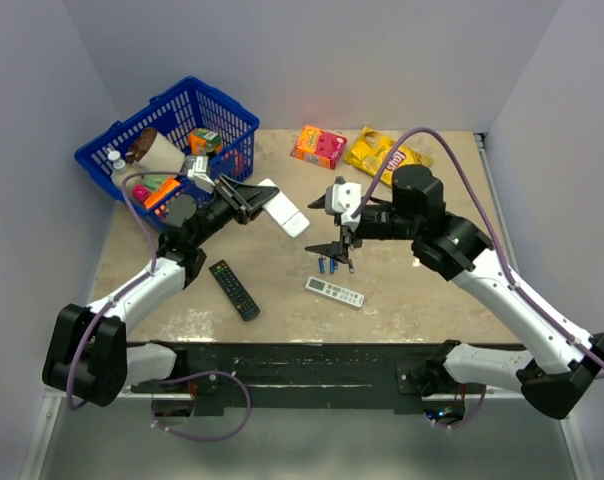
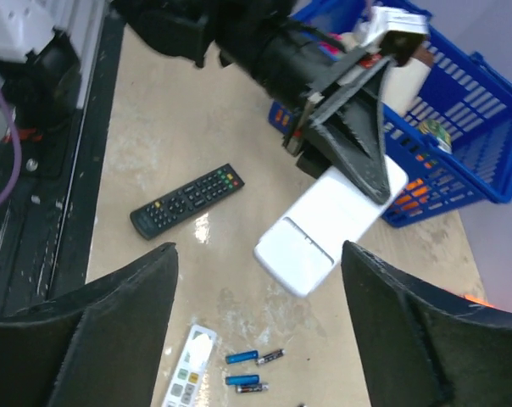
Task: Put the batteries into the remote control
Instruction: Load the battery cover into the remote control.
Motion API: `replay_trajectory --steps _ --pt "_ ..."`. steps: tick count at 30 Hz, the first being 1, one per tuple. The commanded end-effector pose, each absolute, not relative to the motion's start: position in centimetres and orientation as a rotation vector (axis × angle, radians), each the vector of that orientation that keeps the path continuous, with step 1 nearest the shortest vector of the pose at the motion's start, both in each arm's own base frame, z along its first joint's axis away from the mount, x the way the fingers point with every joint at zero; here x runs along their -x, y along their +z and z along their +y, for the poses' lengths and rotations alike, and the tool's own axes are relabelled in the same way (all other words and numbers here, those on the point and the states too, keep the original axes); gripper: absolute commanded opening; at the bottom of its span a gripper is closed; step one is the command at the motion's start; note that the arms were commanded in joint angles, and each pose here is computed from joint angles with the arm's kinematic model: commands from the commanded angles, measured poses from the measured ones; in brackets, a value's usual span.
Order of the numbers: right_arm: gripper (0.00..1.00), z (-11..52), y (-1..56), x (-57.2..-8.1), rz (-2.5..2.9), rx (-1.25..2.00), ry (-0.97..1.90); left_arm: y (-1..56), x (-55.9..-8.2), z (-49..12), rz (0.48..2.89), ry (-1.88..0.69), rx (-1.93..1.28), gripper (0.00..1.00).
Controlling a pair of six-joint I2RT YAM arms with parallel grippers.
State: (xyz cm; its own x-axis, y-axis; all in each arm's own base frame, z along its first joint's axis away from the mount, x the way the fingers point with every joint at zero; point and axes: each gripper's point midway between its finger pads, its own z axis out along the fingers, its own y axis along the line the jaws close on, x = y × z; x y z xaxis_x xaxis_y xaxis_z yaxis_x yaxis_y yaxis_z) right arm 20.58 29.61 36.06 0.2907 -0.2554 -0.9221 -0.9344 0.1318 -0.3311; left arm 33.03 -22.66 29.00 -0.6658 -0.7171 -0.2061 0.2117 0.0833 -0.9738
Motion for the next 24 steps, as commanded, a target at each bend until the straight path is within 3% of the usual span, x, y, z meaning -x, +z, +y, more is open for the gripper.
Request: replay_trajectory --steps 1,2,5,24 --pt "0.74 30.5 35.1 -19.7 1.055 1.567 0.72 32.7 -31.5 -23.3 1.651 -1.694 0.306 0.0" --pt "0.67 30.5 34.9 -19.9 1.044 1.576 0.701 32.8 -31.4 -23.3 1.658 -1.696 0.298 0.0" --pt "0.59 30.4 34.4 -20.2 1.029 1.608 0.669 32.8 -31.0 -23.4 1.672 -1.703 0.29 0.0" --pt "0.48 31.7 32.3 -20.6 0.947 1.681 0.681 33.8 -30.0 -23.6 1.678 -1.737 0.231 0.0"
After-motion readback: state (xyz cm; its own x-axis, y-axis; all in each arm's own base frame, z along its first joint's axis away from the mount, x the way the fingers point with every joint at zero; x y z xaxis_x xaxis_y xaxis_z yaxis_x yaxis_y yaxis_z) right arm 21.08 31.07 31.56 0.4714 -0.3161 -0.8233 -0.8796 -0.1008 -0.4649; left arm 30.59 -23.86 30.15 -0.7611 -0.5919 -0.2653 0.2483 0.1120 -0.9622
